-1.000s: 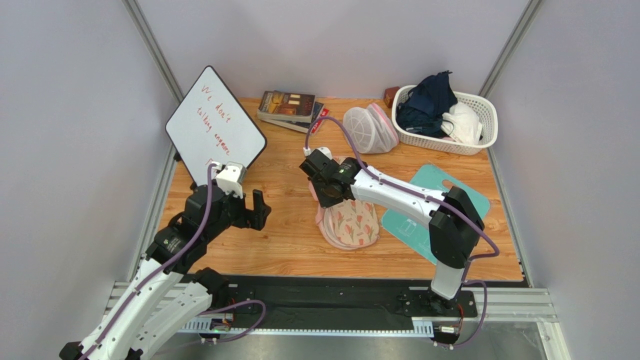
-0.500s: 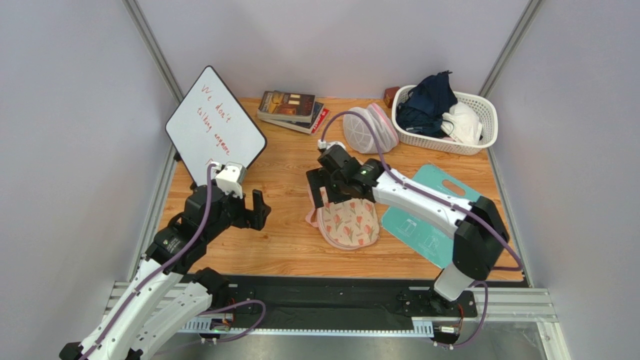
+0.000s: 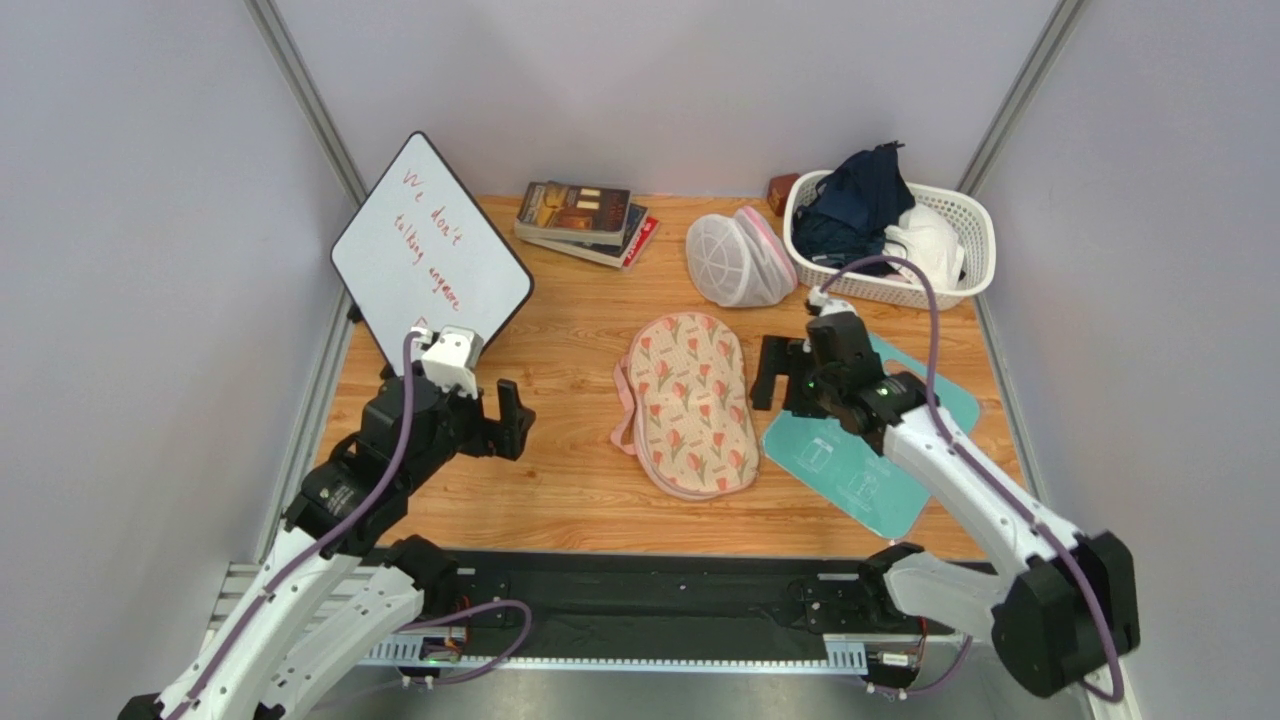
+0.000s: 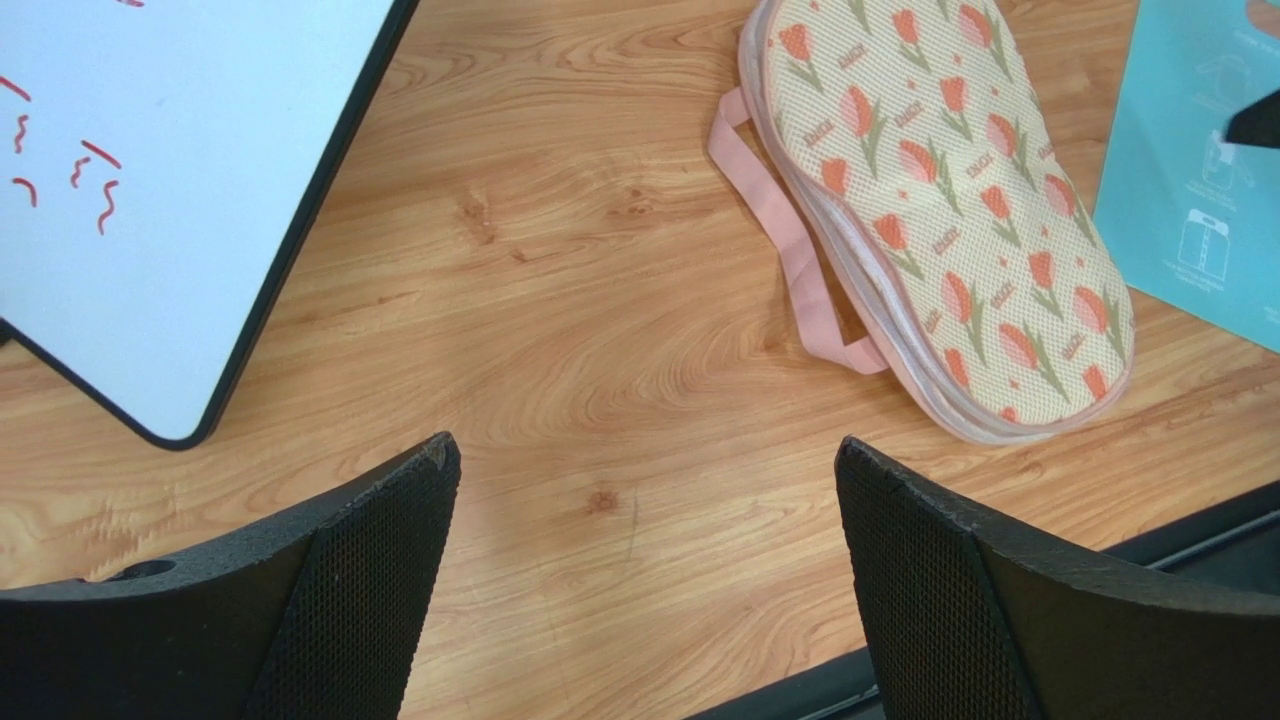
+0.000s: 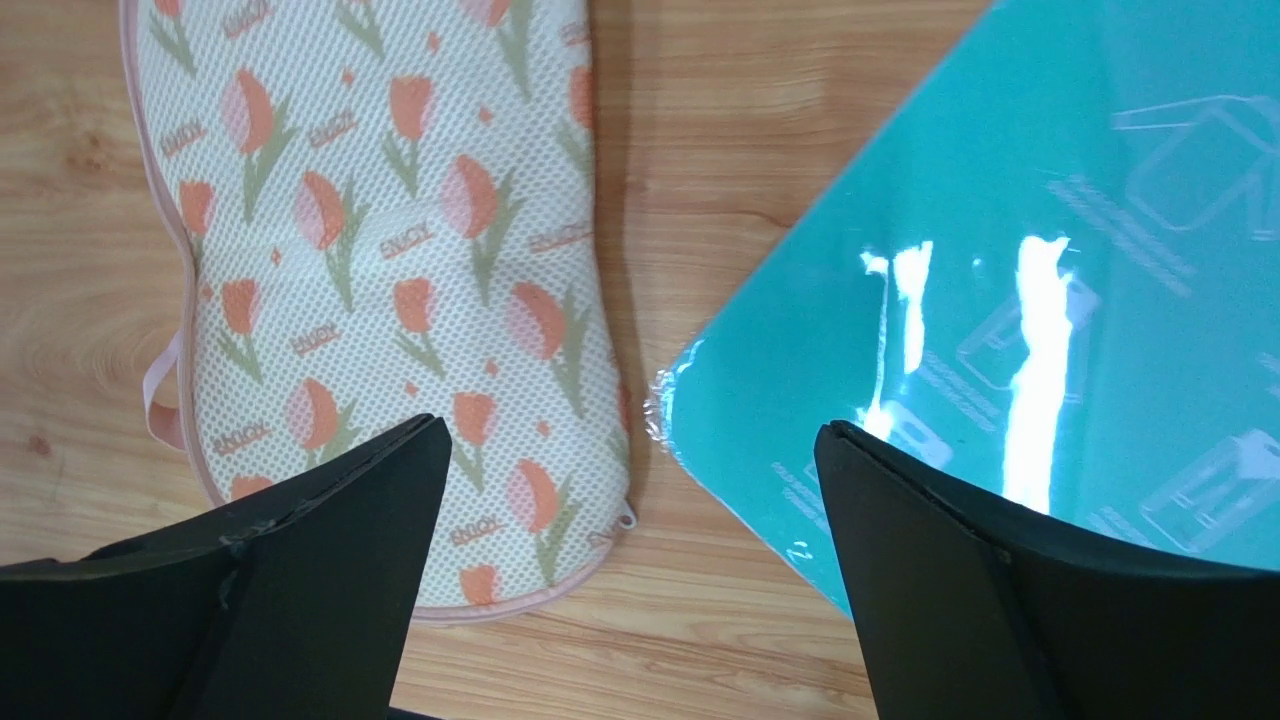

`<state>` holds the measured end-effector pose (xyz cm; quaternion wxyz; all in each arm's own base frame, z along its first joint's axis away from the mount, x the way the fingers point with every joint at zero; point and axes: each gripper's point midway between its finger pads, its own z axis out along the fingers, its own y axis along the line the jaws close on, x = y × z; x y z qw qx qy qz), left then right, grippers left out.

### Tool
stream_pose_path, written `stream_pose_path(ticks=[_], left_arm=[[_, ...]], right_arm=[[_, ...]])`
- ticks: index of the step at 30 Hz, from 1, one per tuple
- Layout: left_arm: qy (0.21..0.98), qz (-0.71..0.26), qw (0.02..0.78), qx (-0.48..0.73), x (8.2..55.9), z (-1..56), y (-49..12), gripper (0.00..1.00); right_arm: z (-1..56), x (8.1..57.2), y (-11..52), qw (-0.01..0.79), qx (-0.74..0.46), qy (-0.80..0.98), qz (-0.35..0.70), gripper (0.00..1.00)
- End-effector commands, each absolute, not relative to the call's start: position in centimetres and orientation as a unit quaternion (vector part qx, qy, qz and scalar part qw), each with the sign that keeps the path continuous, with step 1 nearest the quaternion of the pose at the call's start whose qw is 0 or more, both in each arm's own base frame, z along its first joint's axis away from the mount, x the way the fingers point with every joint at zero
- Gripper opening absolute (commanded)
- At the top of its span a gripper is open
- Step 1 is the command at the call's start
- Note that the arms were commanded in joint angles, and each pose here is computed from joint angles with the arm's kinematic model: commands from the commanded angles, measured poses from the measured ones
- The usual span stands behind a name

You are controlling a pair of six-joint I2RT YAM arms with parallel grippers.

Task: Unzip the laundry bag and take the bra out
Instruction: Reset both arms

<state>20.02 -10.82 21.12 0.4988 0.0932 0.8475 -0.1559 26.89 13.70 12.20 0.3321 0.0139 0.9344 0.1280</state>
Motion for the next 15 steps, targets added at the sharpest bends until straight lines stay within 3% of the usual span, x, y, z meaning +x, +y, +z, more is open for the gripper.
stream_pose_path(ticks=[1, 8, 15], left_arm=[[0.838, -0.148, 0.521, 0.070, 20.3, 22.0, -10.0, 1.00], [0.834, -0.132, 0.533, 0.051, 20.3, 22.4, -9.0, 1.00], [0.827, -0.133, 0.543, 0.048, 20.3, 22.8, -8.8, 1.00]], right_arm=[[14.9, 26.9, 10.5, 0.402, 0.050, 0.904, 0.137, 1.00], [17.4, 24.6, 6.5, 0.464, 0.102, 0.871, 0.124, 1.00], [17.3, 23.3, 5.5, 0.465, 0.103, 0.873, 0.109, 1.00]])
